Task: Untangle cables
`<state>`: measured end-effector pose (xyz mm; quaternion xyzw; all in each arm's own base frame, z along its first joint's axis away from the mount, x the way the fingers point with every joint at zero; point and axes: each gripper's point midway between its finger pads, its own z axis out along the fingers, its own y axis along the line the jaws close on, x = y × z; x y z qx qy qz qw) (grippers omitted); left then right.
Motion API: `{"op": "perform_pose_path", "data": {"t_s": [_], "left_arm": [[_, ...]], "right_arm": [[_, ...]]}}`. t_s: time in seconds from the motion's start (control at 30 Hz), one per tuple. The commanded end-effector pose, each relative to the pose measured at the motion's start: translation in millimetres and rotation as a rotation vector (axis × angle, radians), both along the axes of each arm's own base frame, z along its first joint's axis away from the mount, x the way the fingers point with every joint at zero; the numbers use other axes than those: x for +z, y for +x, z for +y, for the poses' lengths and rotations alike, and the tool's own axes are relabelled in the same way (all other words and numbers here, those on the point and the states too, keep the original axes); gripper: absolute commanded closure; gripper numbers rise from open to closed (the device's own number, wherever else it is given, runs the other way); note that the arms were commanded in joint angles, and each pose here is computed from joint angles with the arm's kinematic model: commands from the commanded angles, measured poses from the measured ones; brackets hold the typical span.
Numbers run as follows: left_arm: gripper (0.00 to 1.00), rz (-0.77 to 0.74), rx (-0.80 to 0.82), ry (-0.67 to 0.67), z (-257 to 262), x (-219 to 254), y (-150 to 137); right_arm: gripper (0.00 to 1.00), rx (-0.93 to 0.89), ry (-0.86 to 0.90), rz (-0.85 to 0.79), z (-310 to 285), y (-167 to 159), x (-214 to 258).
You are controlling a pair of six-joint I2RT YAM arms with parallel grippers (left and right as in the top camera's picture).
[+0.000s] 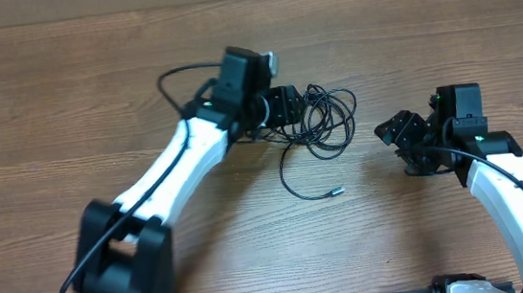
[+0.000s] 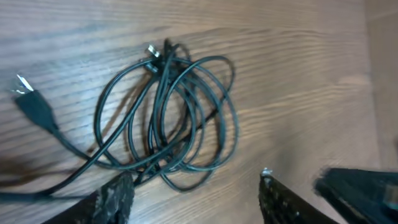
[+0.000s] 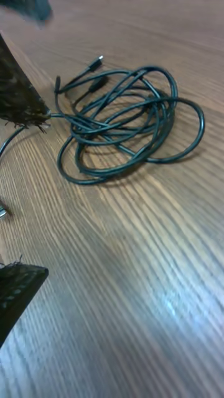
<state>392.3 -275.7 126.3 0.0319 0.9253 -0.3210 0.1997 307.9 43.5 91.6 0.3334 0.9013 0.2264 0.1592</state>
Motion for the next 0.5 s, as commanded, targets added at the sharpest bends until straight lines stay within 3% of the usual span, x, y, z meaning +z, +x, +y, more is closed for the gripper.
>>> {"op": "perform_pose_path", "data": {"t_s": [0.0,0.17,0.47], "left_arm": [[0.49,0.036,-0.029,-0.002,-25.6,-34.8,1.9],[0.46,0.044,-0.052,-0.012,-44.7,-67.7,5.7],[0.5,-0.014,0.011,0.043,-39.3,-93.2,27.5]], "right_arm": [[0.24,-0.023,-0.037,0.001,-8.2,-0.9,3.4],[0.22,-0.023,-0.036,0.011,-8.0,-3.1,2.3],[0.21,-0.023,-0.036,0.012,-8.0,-3.2,2.0]]}}
